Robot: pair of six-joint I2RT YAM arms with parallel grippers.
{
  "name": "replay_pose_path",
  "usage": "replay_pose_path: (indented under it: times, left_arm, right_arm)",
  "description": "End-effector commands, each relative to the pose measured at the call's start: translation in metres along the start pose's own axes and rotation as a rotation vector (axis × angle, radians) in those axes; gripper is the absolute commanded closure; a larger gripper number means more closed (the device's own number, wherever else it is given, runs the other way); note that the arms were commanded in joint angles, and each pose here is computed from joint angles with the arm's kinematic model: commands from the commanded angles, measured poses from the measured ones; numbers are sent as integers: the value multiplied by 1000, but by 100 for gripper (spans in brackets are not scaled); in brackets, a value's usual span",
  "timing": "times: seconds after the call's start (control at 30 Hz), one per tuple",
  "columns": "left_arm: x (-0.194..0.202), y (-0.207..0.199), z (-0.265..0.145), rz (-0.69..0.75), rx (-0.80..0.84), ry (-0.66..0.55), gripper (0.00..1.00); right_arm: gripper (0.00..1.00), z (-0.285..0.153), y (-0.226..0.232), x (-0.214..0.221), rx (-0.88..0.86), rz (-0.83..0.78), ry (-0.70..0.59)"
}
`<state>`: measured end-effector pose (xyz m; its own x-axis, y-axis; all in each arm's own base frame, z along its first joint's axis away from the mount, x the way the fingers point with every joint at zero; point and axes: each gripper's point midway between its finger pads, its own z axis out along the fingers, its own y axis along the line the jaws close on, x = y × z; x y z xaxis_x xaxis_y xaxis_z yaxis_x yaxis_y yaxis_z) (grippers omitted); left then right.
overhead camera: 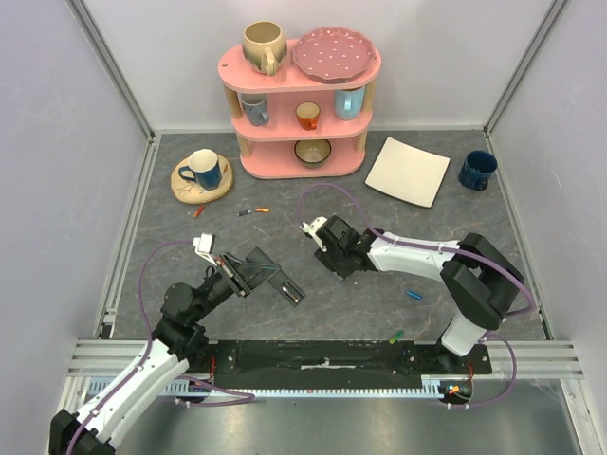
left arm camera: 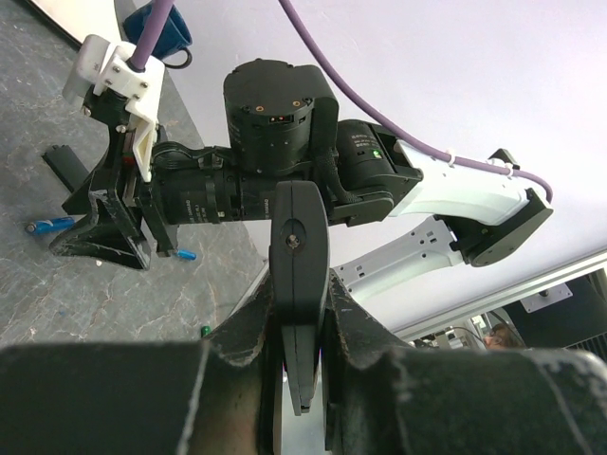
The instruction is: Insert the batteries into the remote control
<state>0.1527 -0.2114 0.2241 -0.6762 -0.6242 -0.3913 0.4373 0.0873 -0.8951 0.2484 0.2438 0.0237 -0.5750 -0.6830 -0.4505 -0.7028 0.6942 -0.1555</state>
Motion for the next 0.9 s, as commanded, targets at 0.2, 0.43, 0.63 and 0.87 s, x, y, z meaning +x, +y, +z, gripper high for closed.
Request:
replay_pose_path:
  times: [0.2, 0.43, 0.63, 0.87]
  left_arm:
    - [23, 58, -13, -15, -113, 32, 98]
    - [24, 60, -13, -18, -118, 34, 98]
    - [24, 61, -13, -20, -122, 30, 98]
    - [24, 62, -13, -20, -122, 30, 98]
  right_arm:
    - [59, 5, 2, 5, -48, 46, -4]
    - [64, 7, 13, 8, -102, 93, -4]
    - [65, 0, 19, 10, -130, 123, -4]
    - [66, 1, 10, 29, -87, 87, 75]
